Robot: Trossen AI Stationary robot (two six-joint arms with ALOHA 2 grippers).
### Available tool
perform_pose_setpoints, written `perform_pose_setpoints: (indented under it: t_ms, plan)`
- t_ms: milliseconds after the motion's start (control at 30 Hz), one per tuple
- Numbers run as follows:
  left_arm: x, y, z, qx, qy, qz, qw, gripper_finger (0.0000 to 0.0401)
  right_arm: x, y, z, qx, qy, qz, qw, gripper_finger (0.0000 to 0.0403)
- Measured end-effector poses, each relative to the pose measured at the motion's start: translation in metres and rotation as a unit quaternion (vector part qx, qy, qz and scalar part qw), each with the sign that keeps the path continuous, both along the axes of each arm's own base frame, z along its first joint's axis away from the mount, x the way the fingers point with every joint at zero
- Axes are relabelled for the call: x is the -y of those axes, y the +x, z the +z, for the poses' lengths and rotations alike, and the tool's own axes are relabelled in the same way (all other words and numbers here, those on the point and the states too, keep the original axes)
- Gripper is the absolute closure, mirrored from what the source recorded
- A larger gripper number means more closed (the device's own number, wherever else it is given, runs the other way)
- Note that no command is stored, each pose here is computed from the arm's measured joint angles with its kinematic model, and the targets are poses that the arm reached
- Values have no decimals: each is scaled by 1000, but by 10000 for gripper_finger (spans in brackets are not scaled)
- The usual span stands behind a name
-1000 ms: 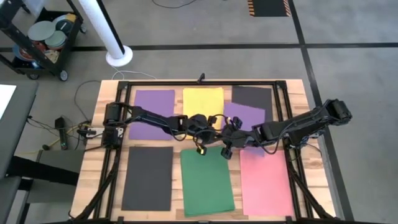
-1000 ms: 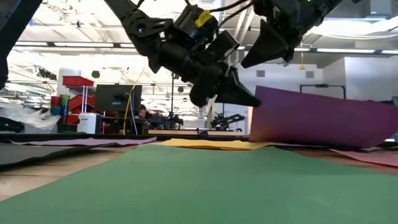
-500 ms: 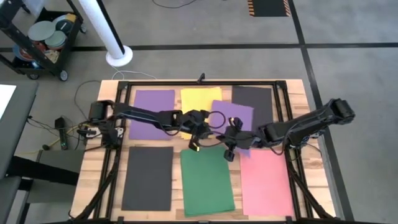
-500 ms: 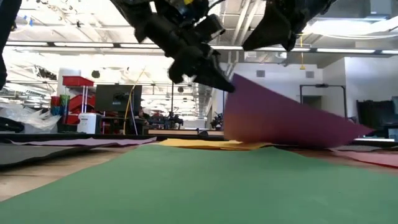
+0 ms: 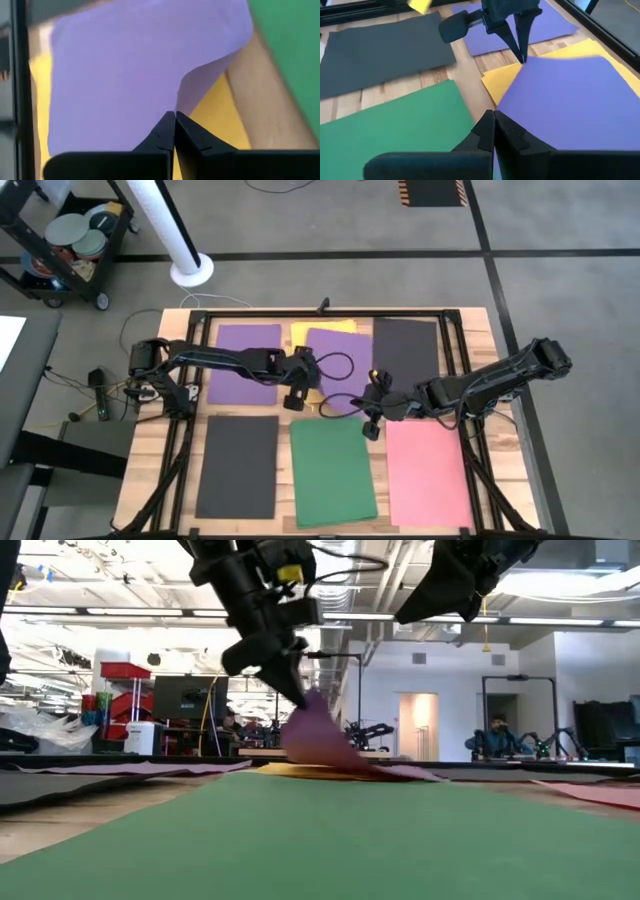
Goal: Organize paper
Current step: Stack the purple paper on top of the purple paper
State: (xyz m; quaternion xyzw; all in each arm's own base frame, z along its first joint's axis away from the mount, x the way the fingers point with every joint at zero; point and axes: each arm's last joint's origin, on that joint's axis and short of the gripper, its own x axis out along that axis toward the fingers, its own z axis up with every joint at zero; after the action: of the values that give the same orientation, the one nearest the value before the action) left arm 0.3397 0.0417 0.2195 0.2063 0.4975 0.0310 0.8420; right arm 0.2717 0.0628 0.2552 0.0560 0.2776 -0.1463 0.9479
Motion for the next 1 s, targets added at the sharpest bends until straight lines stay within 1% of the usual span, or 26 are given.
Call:
perform_pose_setpoints:
  t_ms: [67, 167, 267, 367, 500, 633, 767, 900, 1000]
  plan:
    - [-1, -5, -3, -29, 5, 21, 999, 401, 0, 0, 0, -1, 0, 0, 1000, 403]
    - [-1, -12, -6, -59, 0, 59, 997, 401, 0, -1, -1, -6, -2, 0, 1000, 403]
    - [-1, -22, -8, -64, -3, 104, 993, 401, 0, -1, -2, -11, -3, 0, 1000, 403]
    - [-3, -37, -10, -49, -13, 141, 989, 401, 1, -2, -3, -17, -5, 0, 1000, 403]
    - [-5, -63, -9, -8, -30, 187, 982, 401, 1, -2, -3, -19, -7, 1, 1000, 403]
    - [-2, -90, 0, 23, -28, 205, 978, 401, 1, -3, -4, -26, -10, 2, 1000, 403]
    - [0, -115, 11, 51, -25, 246, 968, 401, 1, -3, -4, -26, -8, -1, 1000, 403]
    - [1, -139, 16, 54, -20, 287, 956, 401, 1, -3, -4, -27, -8, -1, 1000, 403]
    - [5, -153, 13, 51, -38, 299, 952, 401, 2, -3, -4, -27, -9, -1, 1000, 403]
